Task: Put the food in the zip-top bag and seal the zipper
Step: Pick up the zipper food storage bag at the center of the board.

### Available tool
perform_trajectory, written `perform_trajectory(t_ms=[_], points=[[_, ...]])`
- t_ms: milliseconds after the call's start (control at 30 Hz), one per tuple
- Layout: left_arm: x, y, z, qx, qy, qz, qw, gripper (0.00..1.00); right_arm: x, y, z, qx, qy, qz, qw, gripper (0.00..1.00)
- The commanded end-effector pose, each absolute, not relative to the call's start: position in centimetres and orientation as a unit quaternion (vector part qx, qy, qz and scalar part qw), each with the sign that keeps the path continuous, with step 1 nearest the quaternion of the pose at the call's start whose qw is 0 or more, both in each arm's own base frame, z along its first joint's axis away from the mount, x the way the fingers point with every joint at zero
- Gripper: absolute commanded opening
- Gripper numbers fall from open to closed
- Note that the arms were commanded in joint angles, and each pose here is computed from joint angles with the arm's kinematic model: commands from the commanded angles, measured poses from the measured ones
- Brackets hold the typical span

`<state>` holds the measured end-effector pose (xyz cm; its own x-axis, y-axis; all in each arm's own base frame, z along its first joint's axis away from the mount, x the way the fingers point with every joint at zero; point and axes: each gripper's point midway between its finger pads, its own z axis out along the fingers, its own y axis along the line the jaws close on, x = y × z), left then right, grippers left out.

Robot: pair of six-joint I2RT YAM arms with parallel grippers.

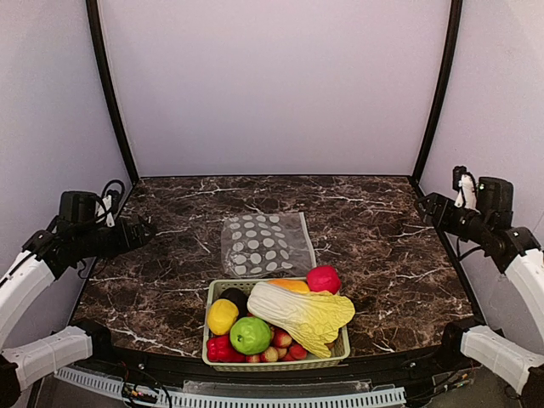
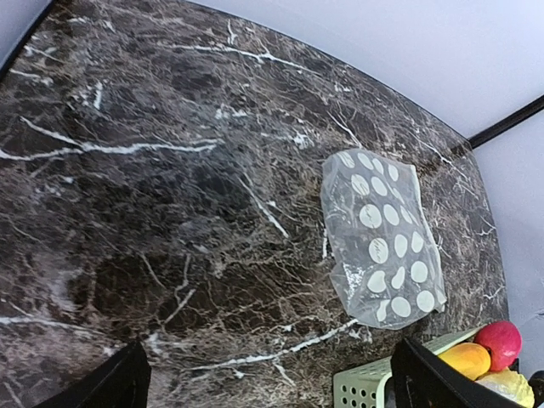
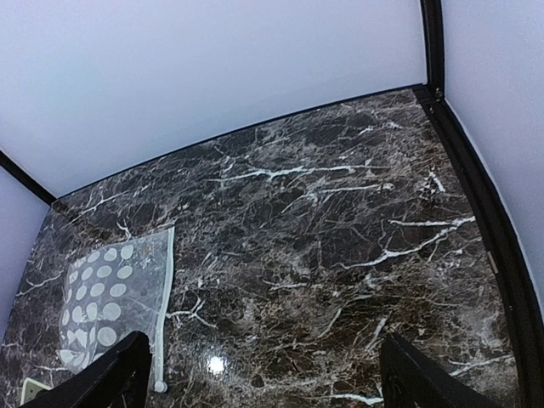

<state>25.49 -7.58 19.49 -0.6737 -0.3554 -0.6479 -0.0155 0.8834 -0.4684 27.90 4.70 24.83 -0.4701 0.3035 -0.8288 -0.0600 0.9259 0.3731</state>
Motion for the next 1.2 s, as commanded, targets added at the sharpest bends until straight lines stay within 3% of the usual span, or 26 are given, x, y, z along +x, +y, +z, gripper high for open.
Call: perform_trajectory(t_ms=[0,533,767,867,1167], points=[[25.6,-11.0,17.3,-0.105,0.880,-0.282,0.368,0.98,28.0,7.1,24.8,0.032,0.844,0.226,0.484,0.91],[28.1,-22.9,11.4,-0.055,0.879,-0.383,0.280,0.89,28.4,10.3,20.7,0.015,0.876,0.268,0.400,0.89],[29.3,-26.0,9.5,-0.042,0.881,-0.391,0.262,0.77,28.4,10.1,20.4,0.017,0.880,0.260,0.397,0.89],[29.6,-26.8,7.5,-0.042,0.890,-0.387,0.239,0.67,28.3,10.2,20.1,0.017,0.882,0.261,0.393,0.89],[30.7,-28.0,5.3,-0.046,0.897,-0.382,0.217,0.60,28.3,10.2,19.3,0.008,0.886,0.256,0.386,0.89]])
